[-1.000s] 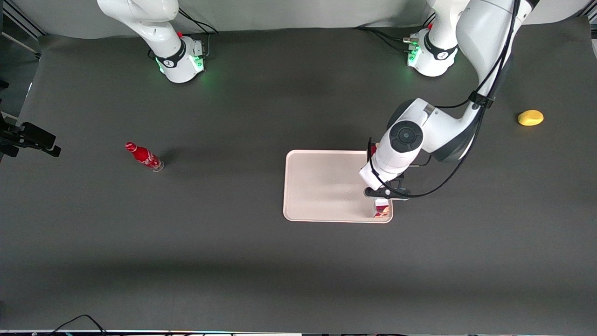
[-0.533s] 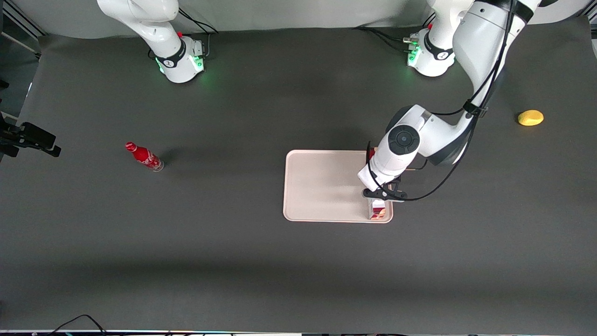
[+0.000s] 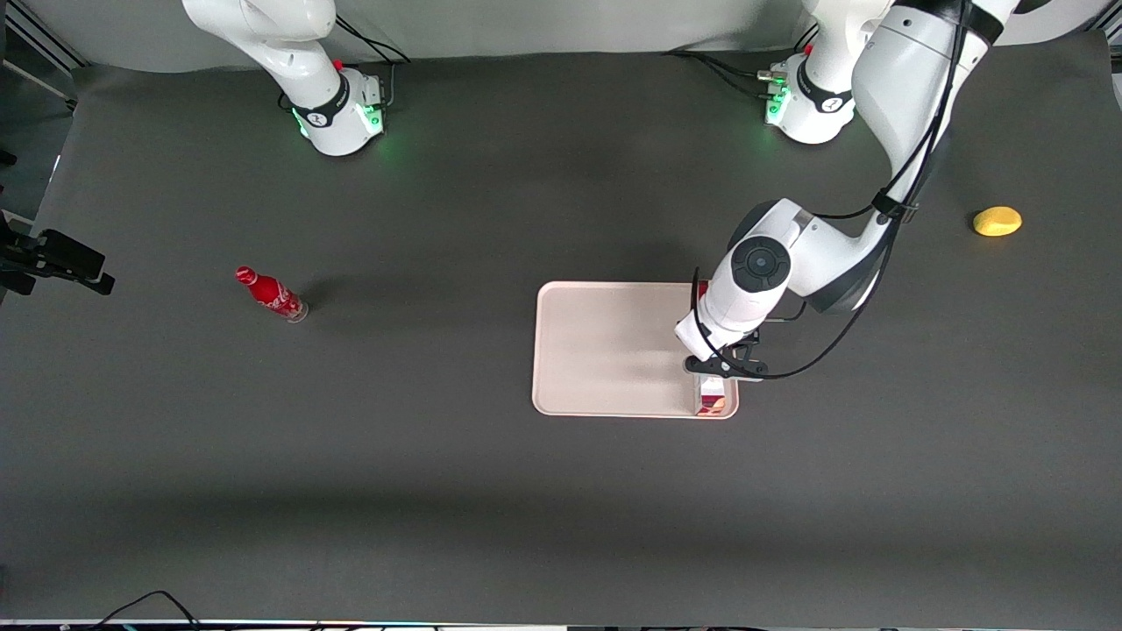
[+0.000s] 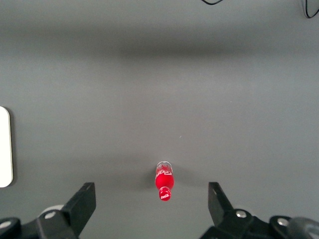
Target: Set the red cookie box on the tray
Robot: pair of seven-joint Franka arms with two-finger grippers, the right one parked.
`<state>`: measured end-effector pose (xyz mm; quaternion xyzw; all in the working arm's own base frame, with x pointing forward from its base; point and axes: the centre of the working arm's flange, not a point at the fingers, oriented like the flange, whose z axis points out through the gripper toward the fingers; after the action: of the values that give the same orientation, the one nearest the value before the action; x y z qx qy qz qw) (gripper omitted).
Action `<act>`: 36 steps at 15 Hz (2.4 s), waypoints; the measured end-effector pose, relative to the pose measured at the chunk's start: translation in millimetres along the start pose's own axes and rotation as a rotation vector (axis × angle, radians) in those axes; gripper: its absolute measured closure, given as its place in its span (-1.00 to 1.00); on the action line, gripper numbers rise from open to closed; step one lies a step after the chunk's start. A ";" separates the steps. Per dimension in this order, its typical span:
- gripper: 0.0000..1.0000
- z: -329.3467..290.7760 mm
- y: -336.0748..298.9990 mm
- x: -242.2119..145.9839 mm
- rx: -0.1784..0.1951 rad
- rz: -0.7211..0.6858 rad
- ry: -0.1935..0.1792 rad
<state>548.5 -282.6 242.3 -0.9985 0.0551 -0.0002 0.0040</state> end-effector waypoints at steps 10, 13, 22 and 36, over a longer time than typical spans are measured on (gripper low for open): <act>-1.00 -16.6 0.0 9.7 -0.002 -0.005 0.030; -1.00 -64.8 -2.0 14.9 0.034 0.044 0.069; -1.00 -338.9 -57.1 -33.1 0.118 -0.003 -0.006; -1.00 -366.0 -226.6 -48.9 0.012 -0.134 0.065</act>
<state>524.6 -54.9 610.1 -0.9994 -0.0115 -0.0331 0.0080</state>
